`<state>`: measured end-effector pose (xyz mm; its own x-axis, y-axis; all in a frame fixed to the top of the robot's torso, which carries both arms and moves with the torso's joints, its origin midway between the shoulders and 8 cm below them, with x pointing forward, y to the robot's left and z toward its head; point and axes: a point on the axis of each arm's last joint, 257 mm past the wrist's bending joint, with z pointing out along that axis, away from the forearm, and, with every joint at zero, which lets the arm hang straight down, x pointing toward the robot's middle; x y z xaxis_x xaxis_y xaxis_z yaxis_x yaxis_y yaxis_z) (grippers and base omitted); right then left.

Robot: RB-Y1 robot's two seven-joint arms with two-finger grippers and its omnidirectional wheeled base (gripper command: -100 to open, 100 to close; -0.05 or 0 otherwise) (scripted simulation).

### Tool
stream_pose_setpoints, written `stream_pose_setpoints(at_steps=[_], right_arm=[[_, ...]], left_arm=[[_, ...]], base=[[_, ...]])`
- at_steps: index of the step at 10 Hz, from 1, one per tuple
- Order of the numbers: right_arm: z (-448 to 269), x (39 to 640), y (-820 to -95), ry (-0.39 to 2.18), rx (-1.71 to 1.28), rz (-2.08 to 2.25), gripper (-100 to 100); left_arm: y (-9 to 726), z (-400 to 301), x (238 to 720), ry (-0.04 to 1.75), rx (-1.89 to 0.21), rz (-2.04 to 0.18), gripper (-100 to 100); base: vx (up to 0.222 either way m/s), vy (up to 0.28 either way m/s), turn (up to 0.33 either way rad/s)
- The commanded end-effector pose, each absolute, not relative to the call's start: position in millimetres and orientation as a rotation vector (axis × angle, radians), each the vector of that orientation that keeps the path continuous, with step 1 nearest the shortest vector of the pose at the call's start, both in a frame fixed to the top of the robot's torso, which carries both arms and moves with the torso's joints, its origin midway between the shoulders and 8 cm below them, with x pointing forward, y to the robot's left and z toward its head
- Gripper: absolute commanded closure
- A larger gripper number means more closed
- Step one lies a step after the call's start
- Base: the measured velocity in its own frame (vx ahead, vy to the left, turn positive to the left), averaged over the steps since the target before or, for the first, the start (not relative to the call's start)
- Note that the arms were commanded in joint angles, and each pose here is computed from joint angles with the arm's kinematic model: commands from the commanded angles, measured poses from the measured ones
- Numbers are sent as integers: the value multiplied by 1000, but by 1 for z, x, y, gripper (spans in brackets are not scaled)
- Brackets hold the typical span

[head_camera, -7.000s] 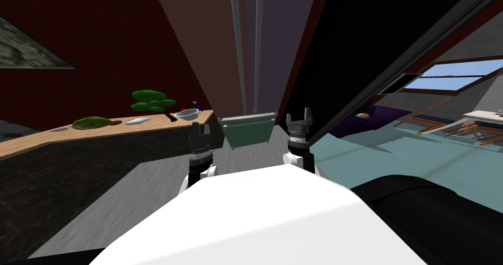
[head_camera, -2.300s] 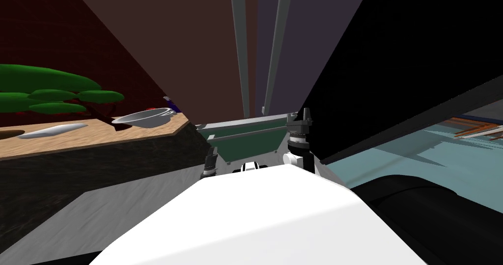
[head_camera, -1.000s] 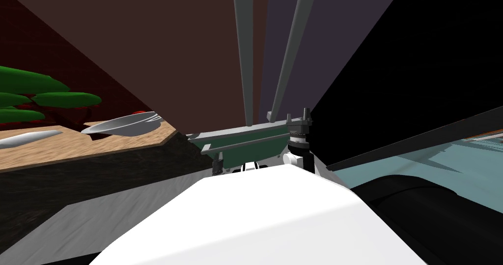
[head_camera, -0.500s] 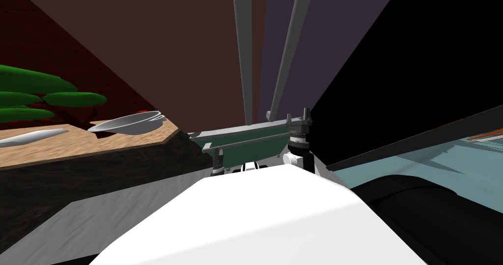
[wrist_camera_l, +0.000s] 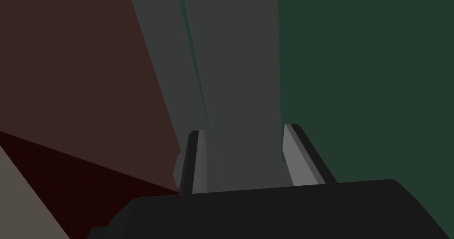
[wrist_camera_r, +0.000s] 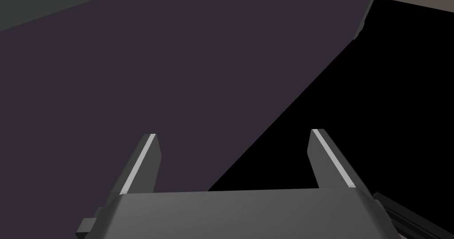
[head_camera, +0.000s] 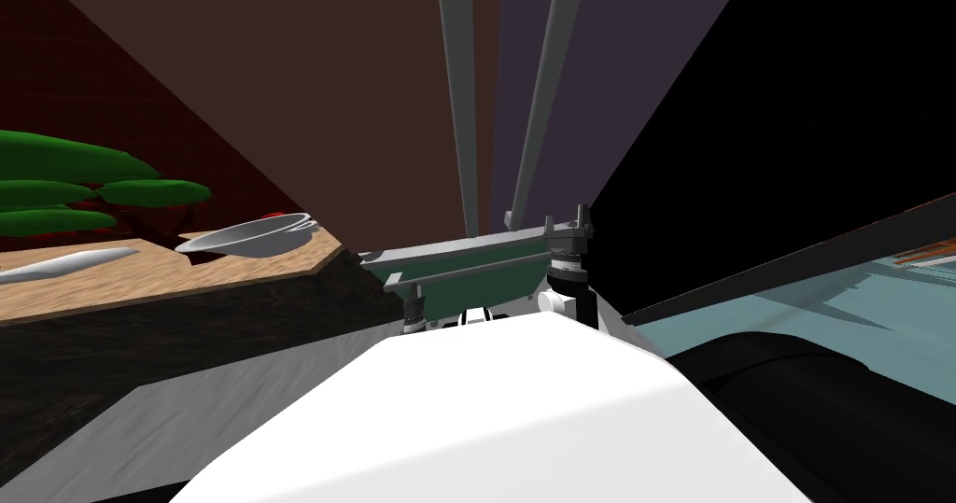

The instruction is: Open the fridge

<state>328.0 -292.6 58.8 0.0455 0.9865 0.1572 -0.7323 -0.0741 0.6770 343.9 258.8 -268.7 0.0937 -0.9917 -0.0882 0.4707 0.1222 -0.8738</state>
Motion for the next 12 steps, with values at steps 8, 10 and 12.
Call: stream_pose_setpoints(at_steps=[8,10,12], right_arm=[[59,328,-293,456,719,1502,0],[59,328,-293,456,719,1502,0],[59,328,-293,456,719,1502,0]], left_arm=[[261,-266,351,857,-803,-1280,100],[262,-261,361,865,-807,-1281,100],[261,-266,366,875,-815,-1282,100]], base=[[-78,-16,14],[-171,-25,20],[-104,-20,19]])
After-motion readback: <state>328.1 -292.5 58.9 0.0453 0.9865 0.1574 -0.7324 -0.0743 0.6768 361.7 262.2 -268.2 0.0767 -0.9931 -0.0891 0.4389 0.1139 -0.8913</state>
